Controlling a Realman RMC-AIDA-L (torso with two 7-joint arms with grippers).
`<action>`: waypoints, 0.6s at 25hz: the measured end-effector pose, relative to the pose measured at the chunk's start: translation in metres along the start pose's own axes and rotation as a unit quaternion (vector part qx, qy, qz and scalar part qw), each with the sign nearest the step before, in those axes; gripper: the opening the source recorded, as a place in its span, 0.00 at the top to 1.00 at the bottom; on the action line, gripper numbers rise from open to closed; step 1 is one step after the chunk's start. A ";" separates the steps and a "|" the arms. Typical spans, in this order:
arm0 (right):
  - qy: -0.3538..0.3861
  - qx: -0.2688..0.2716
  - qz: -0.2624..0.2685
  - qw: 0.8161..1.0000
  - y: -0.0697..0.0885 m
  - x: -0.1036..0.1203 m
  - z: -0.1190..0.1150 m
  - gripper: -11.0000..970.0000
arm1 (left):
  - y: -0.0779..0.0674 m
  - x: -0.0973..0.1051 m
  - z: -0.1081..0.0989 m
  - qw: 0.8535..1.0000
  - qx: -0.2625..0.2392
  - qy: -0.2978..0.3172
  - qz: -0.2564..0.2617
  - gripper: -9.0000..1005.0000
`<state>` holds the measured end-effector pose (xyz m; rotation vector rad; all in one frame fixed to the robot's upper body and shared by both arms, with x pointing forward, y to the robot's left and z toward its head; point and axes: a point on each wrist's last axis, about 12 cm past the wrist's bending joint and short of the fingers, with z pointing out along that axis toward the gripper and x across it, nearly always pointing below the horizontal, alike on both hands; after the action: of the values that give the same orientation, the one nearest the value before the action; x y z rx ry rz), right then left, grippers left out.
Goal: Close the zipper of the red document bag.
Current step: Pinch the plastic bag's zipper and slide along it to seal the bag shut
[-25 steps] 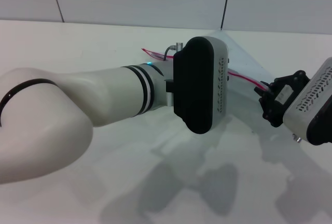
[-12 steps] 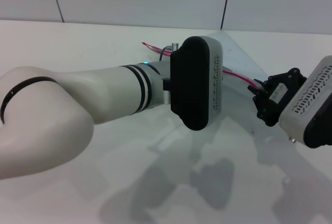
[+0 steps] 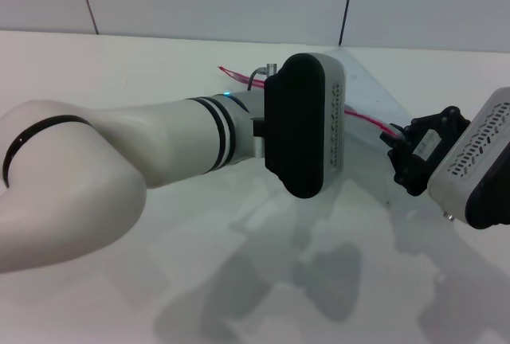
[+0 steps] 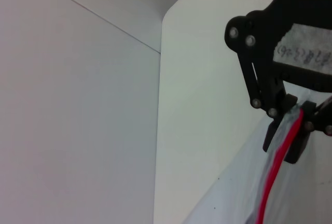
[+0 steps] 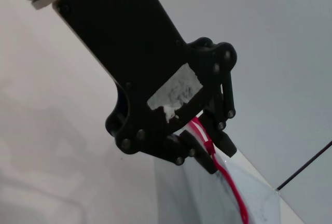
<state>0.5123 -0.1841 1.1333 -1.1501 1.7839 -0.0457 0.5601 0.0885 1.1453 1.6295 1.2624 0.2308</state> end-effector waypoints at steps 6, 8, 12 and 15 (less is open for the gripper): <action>0.000 0.001 0.000 1.000 -0.001 0.000 0.001 0.87 | 0.001 -0.001 0.000 1.000 -0.002 -0.001 0.000 0.86; 0.000 0.001 0.000 1.000 -0.001 0.000 0.001 0.87 | 0.002 0.000 0.000 1.000 -0.003 -0.001 -0.001 0.88; -0.001 0.003 0.000 1.000 -0.001 0.000 0.001 0.87 | 0.004 0.000 0.000 1.000 -0.006 0.000 -0.007 0.91; 0.000 0.004 0.002 1.000 -0.002 0.001 0.000 0.87 | 0.006 0.001 0.000 1.000 -0.009 0.002 -0.010 0.92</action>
<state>0.5136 -0.1859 1.1333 -1.1418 1.7849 -0.0514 0.5645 0.0902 1.1498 1.6024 1.2750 0.2324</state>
